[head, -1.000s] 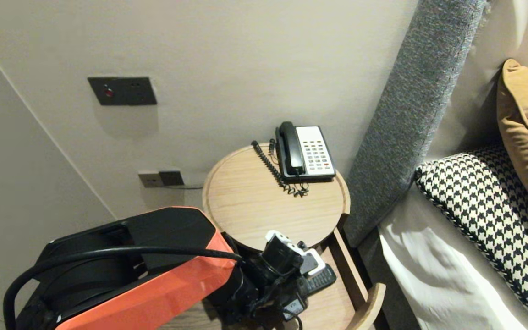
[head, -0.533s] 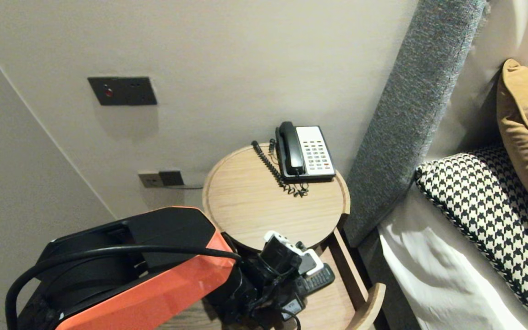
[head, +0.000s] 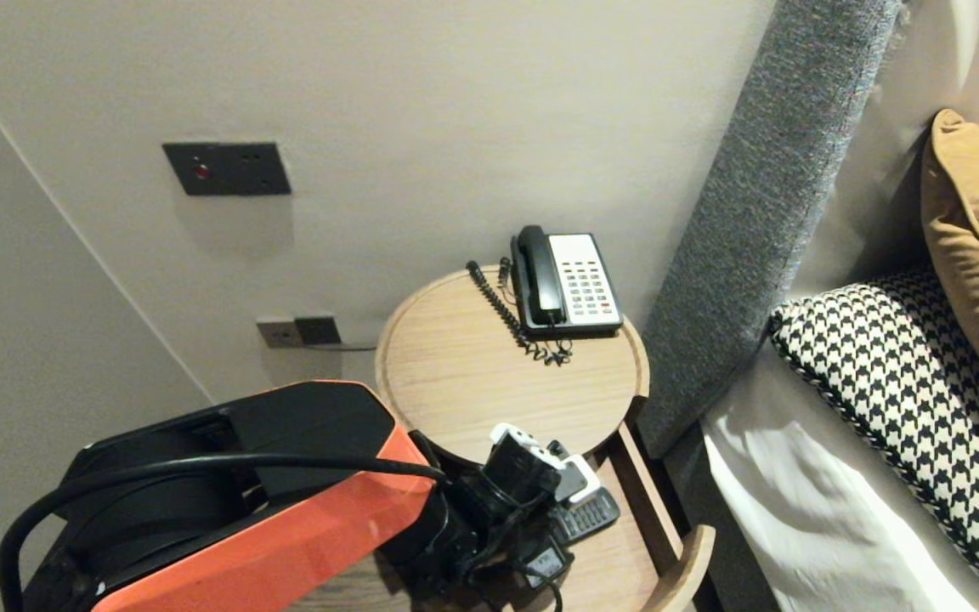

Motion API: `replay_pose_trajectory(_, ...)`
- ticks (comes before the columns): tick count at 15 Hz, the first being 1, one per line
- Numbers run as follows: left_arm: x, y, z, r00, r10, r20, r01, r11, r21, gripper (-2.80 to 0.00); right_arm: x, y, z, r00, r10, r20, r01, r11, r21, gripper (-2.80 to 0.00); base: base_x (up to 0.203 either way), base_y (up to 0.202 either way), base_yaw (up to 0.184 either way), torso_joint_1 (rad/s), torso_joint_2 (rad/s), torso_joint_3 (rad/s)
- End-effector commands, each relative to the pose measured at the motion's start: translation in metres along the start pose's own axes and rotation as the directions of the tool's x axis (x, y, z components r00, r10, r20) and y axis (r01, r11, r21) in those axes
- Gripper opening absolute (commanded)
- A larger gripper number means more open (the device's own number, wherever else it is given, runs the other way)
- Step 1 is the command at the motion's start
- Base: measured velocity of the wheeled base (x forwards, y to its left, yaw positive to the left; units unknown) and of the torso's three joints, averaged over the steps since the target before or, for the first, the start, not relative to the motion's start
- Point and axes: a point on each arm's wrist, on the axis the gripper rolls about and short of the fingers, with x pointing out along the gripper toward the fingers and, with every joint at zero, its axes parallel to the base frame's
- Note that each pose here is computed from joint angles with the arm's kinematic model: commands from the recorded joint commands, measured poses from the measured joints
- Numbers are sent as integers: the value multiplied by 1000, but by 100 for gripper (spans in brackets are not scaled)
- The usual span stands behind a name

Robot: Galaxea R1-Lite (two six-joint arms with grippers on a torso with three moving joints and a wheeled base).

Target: Put the remote controls on the table in the drawer one by one, then close the nightstand drawer

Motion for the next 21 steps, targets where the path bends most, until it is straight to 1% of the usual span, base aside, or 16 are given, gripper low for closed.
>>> replay_pose_trajectory(1, -11, 1, 8, 1000, 3, 27, -3, 1000, 3, 0, 2, 0, -11, 999, -1, -40, 1, 1000, 0, -280, 0, 0, 0, 0, 0, 0)
replay_pose_trajectory(3, -27, 1, 16, 999, 2, 47, -2, 1000, -1, 0, 2, 0, -11, 999, -1, -39, 1, 1000, 0, -280, 0, 0, 0, 0, 0, 0)
replay_pose_trajectory(5, -43, 1, 20, 998, -2, 58, 4, 999, -43, 0, 2, 0, -11, 999, -1, -40, 1, 1000, 0, -280, 0, 0, 0, 0, 0, 0)
replay_pose_trajectory(6, -50, -1, 21, 998, -6, 58, 9, 998, -55, 0, 2, 0, -11, 999, -1, -39, 1, 1000, 0, -280, 0, 0, 0, 0, 0, 0)
replay_pose_trajectory(12, -105, -2, 20, 996, -5, 84, 10, 998, -62, 0, 2, 0, -11, 999, -1, -40, 1, 1000, 0, -280, 0, 0, 0, 0, 0, 0)
replay_pose_trajectory(13, -116, -1, 21, 996, -1, 93, 8, 998, -67, 0, 2, 0, -11, 999, -1, -40, 1, 1000, 0, -280, 0, 0, 0, 0, 0, 0)
replay_pose_trajectory(15, -139, 1, 23, 993, 10, 117, 1, 995, -97, 0, 2, 0, -11, 999, -1, -39, 1, 1000, 0, -280, 0, 0, 0, 0, 0, 0)
replay_pose_trajectory(18, -164, 4, 9, 994, 26, 109, -12, 993, -121, 0, 2, 0, -11, 999, -1, -39, 1, 1000, 0, -280, 0, 0, 0, 0, 0, 0)
replay_pose_trajectory(19, -170, 5, 5, 994, 34, 105, -21, 992, -127, -280, 2, 0, -11, 999, -1, -39, 1, 1000, 0, -280, 0, 0, 0, 0, 0, 0)
replay_pose_trajectory(21, -178, 8, -1, 994, 50, 96, -37, 990, -138, -280, 2, 0, -11, 999, -1, -39, 1, 1000, 0, -280, 0, 0, 0, 0, 0, 0)
